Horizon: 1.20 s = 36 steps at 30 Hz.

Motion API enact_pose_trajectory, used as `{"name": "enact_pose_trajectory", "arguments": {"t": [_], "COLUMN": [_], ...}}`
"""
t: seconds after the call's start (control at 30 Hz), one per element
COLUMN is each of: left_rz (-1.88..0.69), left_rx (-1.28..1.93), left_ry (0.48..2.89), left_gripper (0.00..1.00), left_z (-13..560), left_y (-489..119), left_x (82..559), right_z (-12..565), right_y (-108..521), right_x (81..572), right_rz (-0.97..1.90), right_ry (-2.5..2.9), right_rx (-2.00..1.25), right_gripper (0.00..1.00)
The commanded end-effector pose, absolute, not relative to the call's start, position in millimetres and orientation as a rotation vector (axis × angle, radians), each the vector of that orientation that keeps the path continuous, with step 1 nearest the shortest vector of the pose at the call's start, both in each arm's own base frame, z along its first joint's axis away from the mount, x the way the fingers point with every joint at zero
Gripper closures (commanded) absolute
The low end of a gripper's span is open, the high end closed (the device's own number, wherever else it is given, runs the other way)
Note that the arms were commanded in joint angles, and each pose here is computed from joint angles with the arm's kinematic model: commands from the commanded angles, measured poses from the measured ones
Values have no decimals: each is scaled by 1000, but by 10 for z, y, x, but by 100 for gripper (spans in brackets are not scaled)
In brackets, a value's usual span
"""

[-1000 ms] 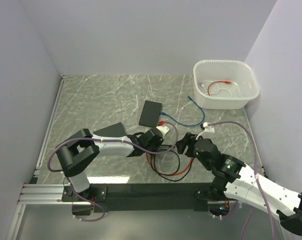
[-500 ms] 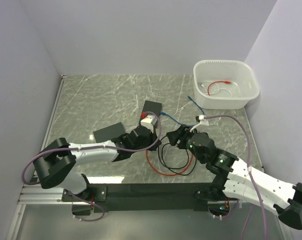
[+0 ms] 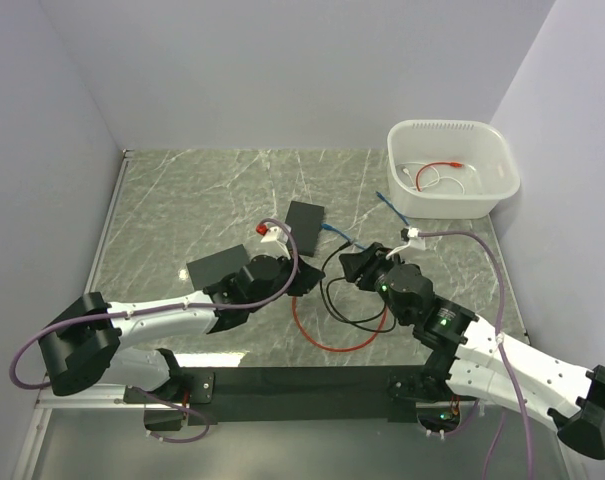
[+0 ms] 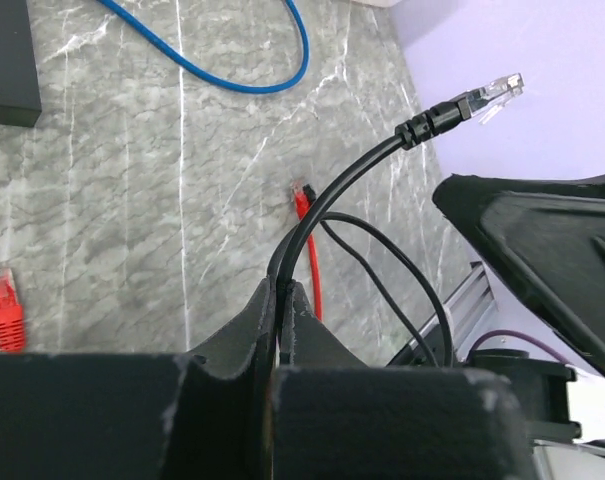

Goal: Insert the plug into the switch port

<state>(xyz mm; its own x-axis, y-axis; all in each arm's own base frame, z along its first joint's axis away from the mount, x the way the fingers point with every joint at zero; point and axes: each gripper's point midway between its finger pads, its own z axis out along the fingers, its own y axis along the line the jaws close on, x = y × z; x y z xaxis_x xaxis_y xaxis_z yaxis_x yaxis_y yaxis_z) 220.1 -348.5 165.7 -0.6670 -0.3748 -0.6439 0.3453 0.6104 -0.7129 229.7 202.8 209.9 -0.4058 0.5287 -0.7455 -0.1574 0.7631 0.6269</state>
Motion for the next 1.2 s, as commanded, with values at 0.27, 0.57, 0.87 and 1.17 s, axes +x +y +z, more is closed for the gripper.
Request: {"name": "enact_pose_trajectory", "arguments": {"t": [0.27,0.57,0.87,1.17], "left_rz": [-1233,-1271,-1295,-1322], "left_rx": [-111,-107,-102,-97], "left_ry": [1903,1878,1854,1848], "left_gripper": [99,99,99,99], "left_z": [2024,2114,2173,2219], "left_y": [-3573,-3608,-3623,-3676], "left_x": [2205,2149,2091,2028], "right_z": [2574,2611,2581,2583], "right_y": [1931,2003,1960,1982], "right_x": [2495,2595,2640,2667], "right_rz": [752,730,701,700], "right_ry": [1686,1688,1689,1687], "right_rx": [398,403,433,433], "right_gripper": [61,64,71,84]}}
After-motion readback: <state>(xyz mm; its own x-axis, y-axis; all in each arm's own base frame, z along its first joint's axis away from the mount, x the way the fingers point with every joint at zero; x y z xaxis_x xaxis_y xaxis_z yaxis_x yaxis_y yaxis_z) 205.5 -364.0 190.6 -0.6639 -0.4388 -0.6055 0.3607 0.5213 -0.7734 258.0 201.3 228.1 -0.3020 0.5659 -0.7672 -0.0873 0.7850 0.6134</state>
